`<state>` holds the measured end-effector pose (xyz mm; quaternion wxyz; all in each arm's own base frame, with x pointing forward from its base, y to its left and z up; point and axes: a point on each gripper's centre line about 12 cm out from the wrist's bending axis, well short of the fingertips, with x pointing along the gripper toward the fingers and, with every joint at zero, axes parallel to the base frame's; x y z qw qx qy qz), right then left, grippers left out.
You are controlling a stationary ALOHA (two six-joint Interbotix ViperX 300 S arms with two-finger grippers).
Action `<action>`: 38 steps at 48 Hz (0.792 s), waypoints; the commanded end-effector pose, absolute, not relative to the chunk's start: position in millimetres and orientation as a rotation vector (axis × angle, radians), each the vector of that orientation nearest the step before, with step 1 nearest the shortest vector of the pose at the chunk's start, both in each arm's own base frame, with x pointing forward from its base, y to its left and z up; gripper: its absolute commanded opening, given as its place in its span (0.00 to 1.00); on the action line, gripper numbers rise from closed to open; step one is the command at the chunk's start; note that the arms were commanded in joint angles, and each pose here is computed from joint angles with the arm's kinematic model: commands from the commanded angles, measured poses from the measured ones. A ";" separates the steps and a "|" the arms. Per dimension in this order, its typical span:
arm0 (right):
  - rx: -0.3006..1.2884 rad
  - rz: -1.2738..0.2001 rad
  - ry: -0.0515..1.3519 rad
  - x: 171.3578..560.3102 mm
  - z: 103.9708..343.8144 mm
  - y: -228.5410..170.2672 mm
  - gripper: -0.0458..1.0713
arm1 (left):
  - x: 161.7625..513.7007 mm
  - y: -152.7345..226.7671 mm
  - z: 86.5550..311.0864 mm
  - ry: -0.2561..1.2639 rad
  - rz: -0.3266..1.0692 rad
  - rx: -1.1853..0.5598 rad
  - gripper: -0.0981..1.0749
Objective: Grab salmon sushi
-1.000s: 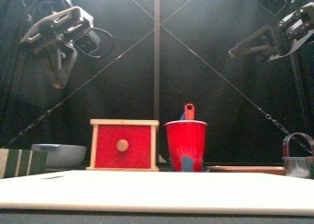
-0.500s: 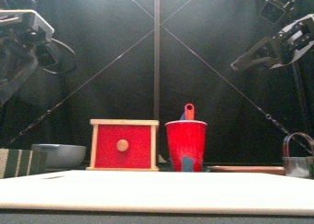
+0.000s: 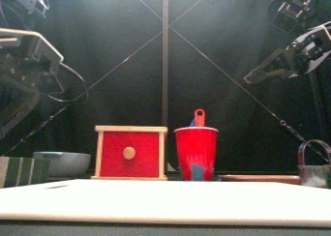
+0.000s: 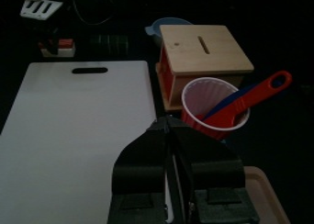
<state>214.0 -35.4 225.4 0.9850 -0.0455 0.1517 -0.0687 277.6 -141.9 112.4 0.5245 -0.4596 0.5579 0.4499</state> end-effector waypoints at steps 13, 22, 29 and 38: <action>-0.090 -0.143 0.304 215.0 227.6 -36.6 0.08 | 273.6 -149.4 105.6 1.277 1.122 -1.139 0.85; -0.085 -0.143 0.319 212.6 221.6 -36.3 0.08 | 274.2 -149.3 101.7 1.277 1.138 -1.140 0.76; -0.086 -0.144 0.329 212.4 220.9 -36.4 0.08 | 283.3 -149.9 124.4 1.246 1.082 -1.157 0.72; -0.090 -0.144 0.320 213.8 224.4 -36.6 0.08 | 323.2 -126.6 172.2 1.106 1.022 -1.086 0.72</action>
